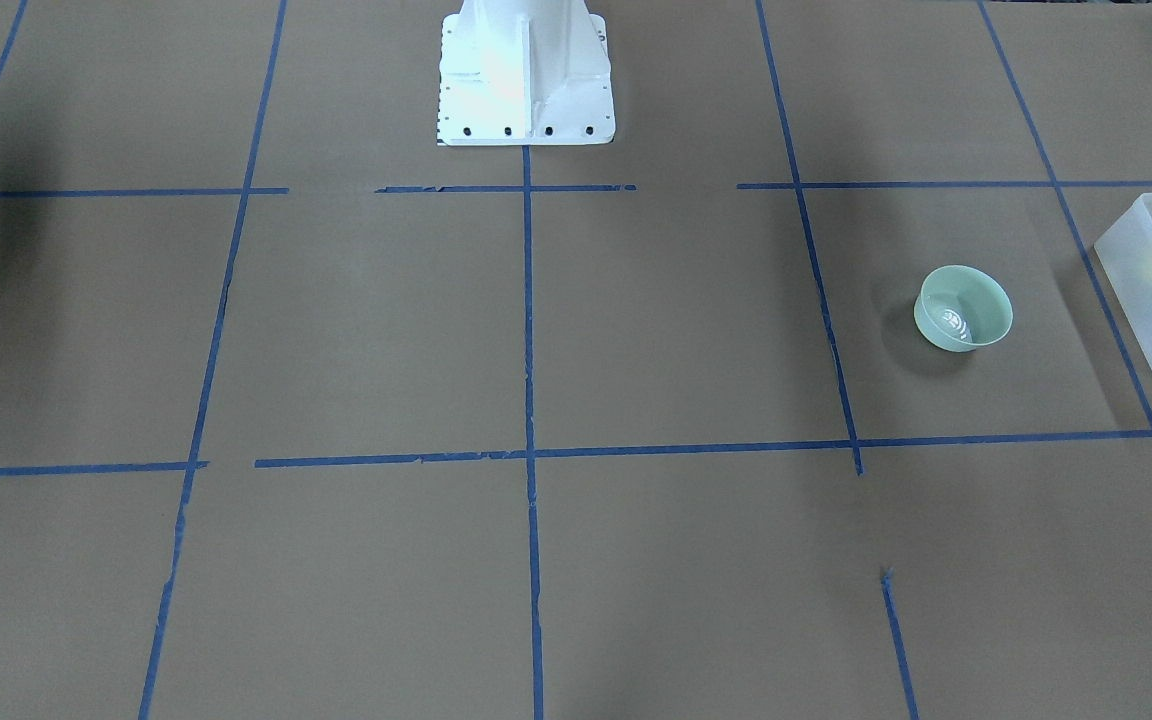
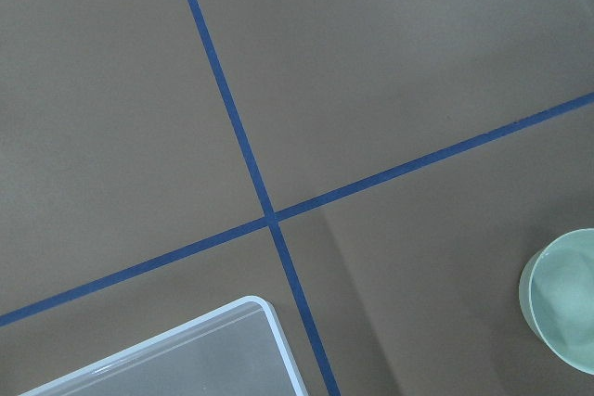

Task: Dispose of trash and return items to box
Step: 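Lift the purple cloth with the right gripper and drop it into the pink bin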

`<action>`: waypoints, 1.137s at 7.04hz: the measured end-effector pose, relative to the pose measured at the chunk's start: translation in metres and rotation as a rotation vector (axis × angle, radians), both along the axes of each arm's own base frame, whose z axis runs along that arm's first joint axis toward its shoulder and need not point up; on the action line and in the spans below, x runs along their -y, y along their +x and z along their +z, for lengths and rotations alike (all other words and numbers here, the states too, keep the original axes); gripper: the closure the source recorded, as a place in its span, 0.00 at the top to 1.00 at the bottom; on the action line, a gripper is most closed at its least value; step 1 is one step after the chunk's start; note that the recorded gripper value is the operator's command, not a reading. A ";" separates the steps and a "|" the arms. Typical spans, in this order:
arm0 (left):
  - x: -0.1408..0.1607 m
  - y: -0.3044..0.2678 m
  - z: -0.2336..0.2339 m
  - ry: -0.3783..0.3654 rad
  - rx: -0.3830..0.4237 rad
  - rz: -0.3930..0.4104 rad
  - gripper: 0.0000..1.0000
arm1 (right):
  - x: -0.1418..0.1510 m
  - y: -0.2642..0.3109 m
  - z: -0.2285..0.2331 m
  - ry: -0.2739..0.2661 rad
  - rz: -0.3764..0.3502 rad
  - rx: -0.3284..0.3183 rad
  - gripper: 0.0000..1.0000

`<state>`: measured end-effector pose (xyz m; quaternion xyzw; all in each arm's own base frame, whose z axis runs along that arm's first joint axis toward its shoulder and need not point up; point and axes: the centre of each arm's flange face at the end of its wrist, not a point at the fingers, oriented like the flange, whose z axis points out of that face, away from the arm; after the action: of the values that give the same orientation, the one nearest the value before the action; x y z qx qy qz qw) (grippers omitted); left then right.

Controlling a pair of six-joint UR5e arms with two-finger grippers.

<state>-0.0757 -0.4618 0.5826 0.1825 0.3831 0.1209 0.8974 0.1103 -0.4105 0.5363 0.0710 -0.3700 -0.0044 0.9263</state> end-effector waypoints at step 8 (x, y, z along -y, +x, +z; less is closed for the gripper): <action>0.003 0.118 -0.010 -0.205 -0.067 -0.089 1.00 | -0.006 0.046 0.213 0.021 -0.130 -0.097 1.00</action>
<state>0.0428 -0.4645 0.5724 0.1104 0.4146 0.0351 0.9026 0.1562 -0.4050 0.7488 0.0560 -0.3285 -0.0719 0.9401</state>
